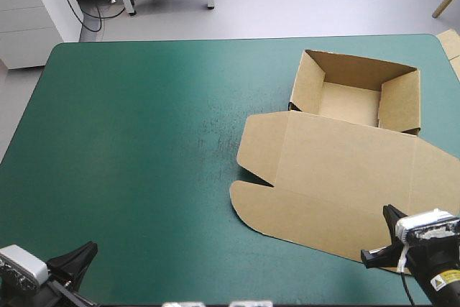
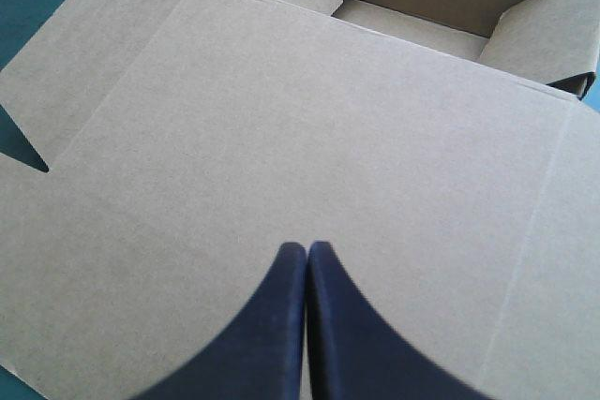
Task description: Fold the box
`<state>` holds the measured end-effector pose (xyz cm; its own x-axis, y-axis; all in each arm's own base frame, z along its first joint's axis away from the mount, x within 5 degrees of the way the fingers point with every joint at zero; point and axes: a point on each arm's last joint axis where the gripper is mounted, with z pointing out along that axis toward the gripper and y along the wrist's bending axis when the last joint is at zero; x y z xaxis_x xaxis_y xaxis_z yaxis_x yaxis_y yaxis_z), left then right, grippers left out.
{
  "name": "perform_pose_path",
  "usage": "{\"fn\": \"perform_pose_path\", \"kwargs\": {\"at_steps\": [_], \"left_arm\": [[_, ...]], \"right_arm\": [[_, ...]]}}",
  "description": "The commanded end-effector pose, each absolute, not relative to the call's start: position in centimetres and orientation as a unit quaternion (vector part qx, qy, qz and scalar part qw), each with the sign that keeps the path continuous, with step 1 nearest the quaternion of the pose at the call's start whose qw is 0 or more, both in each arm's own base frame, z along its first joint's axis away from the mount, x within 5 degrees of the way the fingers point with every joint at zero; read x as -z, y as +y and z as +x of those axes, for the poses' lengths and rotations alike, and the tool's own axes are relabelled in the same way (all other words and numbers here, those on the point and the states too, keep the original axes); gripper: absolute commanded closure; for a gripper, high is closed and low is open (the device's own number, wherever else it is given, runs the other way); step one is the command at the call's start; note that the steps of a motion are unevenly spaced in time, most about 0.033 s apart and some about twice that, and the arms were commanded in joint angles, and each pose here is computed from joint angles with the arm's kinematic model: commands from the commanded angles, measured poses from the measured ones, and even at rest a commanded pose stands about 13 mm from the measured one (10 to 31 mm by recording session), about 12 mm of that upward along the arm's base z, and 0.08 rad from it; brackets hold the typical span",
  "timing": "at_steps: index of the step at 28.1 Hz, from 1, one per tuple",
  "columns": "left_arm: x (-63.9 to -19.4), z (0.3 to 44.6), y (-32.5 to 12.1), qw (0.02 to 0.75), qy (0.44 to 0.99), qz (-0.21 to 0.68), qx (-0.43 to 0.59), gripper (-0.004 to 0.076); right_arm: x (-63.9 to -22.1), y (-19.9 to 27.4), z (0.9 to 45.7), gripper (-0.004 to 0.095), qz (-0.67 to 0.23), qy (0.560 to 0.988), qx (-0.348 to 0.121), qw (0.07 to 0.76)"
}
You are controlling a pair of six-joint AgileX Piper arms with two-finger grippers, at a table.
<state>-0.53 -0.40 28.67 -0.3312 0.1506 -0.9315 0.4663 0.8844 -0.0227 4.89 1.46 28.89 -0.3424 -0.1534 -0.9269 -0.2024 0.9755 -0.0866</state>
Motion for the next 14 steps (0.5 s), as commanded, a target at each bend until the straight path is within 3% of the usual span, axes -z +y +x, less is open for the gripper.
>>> {"fn": "perform_pose_path", "kwargs": {"at_steps": [1, 7, 14], "left_arm": [[-30.1, -0.8, -0.3, 0.600, 0.761, 0.184, 0.163, 0.0731], [-30.0, -0.9, -0.3, 0.599, 0.762, 0.185, 0.161, 0.0731], [-30.0, -0.9, -0.3, 0.598, 0.762, 0.185, 0.165, 0.0731]], "right_arm": [[-29.4, 1.3, 3.8, 0.0929, -0.094, 0.770, -0.015, 0.631], [-29.6, 1.2, 1.7, 0.0929, -0.082, 0.728, -0.014, 0.680], [-29.7, 1.0, 1.4, 0.0929, -0.067, 0.723, -0.012, 0.688]]}}
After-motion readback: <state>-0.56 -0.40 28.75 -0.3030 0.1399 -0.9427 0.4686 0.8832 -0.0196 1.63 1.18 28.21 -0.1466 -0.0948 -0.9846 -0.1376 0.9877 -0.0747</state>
